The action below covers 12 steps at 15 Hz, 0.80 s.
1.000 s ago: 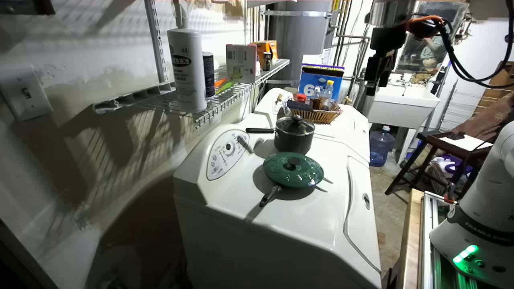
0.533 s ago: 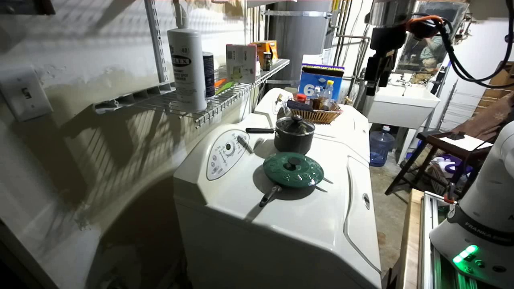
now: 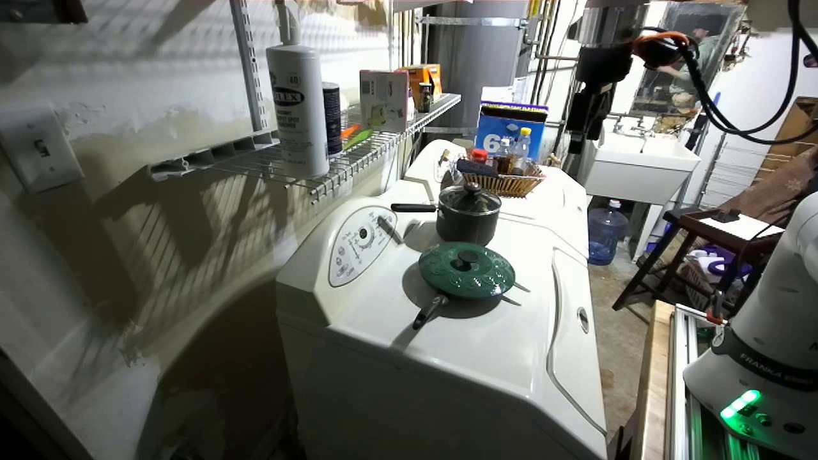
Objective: Move the green lid to the right
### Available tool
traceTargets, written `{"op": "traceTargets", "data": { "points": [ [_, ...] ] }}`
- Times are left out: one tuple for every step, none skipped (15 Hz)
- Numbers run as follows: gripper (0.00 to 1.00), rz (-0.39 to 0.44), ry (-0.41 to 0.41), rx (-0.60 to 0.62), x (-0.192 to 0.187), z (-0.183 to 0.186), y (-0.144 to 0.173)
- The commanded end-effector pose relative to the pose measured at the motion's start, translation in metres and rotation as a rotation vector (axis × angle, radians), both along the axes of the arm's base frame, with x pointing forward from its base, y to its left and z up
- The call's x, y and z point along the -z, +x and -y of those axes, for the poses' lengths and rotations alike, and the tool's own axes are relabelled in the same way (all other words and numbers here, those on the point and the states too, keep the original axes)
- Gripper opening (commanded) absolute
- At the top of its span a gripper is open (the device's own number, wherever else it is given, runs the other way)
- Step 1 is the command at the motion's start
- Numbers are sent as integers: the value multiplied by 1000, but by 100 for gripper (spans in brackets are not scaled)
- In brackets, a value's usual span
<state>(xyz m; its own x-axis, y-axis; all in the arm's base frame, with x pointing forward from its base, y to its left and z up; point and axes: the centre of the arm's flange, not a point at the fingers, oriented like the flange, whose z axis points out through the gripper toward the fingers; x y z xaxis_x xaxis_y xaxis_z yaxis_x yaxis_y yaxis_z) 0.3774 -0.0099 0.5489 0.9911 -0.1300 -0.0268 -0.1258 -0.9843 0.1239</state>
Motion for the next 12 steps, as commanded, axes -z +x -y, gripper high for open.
{"op": "traceTargets", "data": {
  "points": [
    [100, -11, 13, -61, 17, -2, 50],
    [100, -12, 16, -82, 24, -4, 59],
    [100, -10, 26, -104, 32, -7, 72],
    [100, -1, 21, -111, 40, -7, 84],
    [100, -6, 46, -132, 49, -8, 95],
    [100, -10, 45, -155, 58, -8, 104],
    [100, -12, 49, -179, 67, -8, 113],
    [100, -10, 55, -193, 75, -8, 122],
    [100, -10, 74, -218, 82, -10, 130],
    [100, -8, 79, -230, 89, -13, 138],
    [100, -5, 88, -238, 95, -16, 145],
    [100, -7, 91, -249, 101, -21, 153]
  ]
}}
